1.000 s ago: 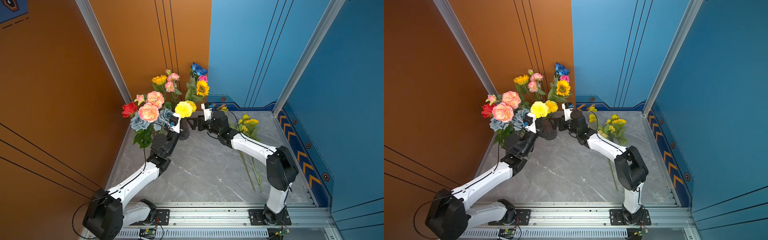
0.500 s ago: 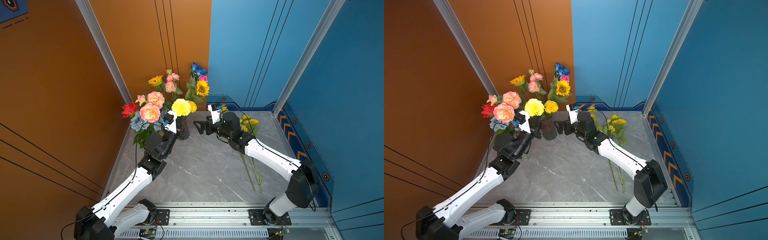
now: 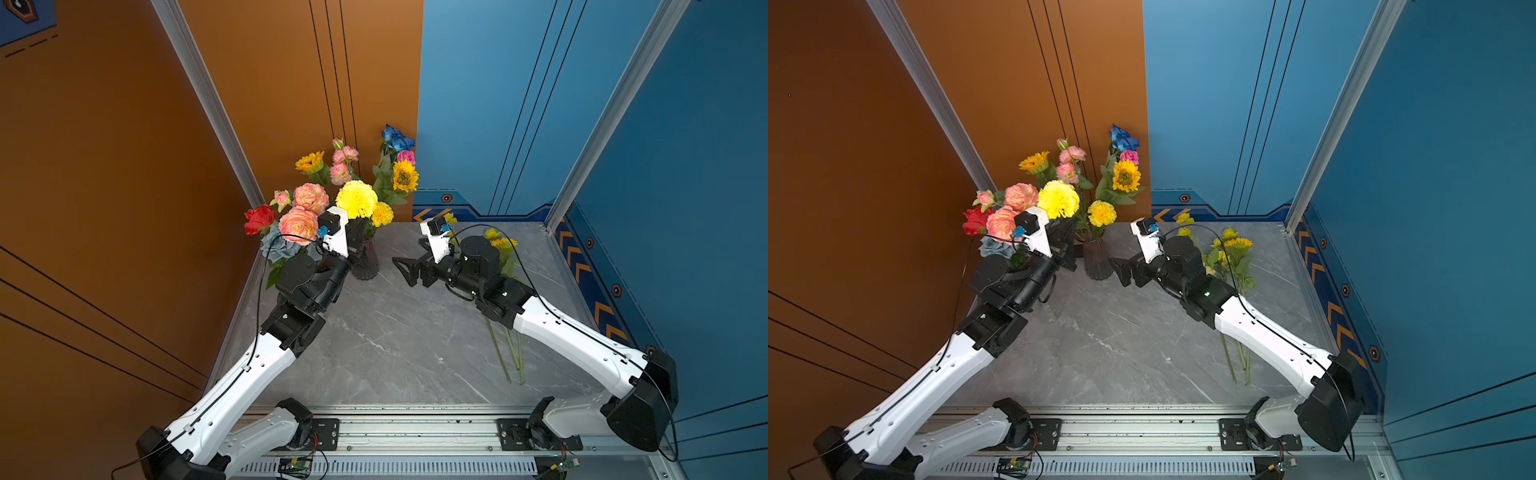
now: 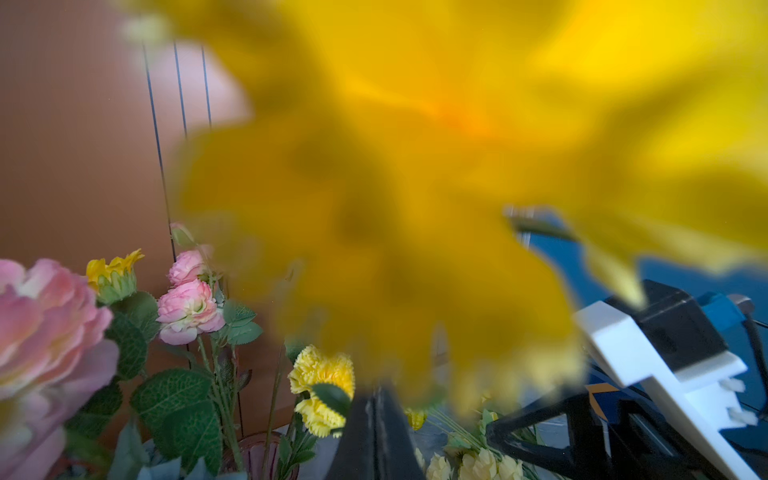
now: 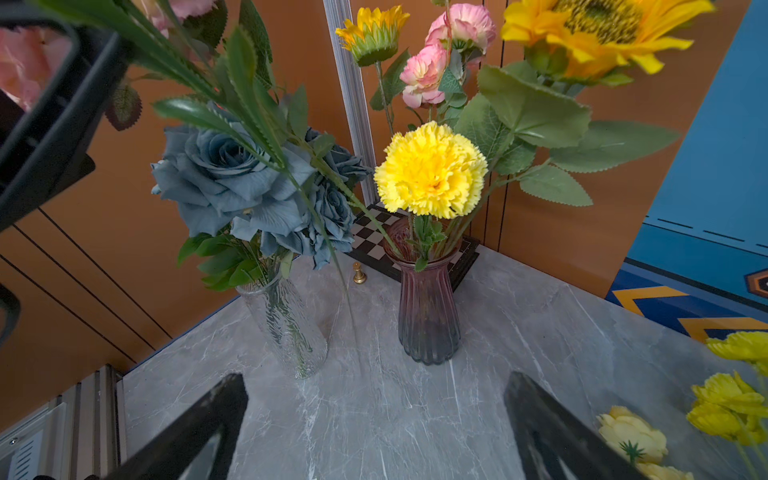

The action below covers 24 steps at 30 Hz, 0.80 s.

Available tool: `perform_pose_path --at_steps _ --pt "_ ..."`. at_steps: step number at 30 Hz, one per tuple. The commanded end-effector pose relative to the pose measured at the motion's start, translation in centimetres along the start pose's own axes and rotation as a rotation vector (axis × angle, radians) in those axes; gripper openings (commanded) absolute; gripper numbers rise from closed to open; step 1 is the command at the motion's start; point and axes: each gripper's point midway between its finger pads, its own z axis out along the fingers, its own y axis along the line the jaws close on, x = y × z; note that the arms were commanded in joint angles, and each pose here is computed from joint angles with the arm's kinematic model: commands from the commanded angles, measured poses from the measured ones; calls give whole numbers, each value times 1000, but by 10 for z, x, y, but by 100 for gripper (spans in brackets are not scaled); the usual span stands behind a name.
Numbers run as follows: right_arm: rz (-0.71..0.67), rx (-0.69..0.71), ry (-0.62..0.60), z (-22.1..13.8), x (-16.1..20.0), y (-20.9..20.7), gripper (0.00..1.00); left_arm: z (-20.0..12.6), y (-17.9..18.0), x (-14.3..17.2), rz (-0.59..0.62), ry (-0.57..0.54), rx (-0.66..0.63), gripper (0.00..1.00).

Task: Pick out yellow flowers from the vase
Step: Pick up the flower from the vase.

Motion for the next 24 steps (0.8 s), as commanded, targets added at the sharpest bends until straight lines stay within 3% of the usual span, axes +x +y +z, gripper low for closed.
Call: perform_pose_path --at_steps 1,11,24 --pt "-50 17 -18 -10 -17 4 100 -4 -12 -28 -41 -31 52 0" --pt "-126 37 -57 -29 -59 11 99 -2 -29 -37 -121 4 126 0" --pt "-160 -8 -35 -25 -74 21 85 -10 -42 -24 -263 65 190 0"
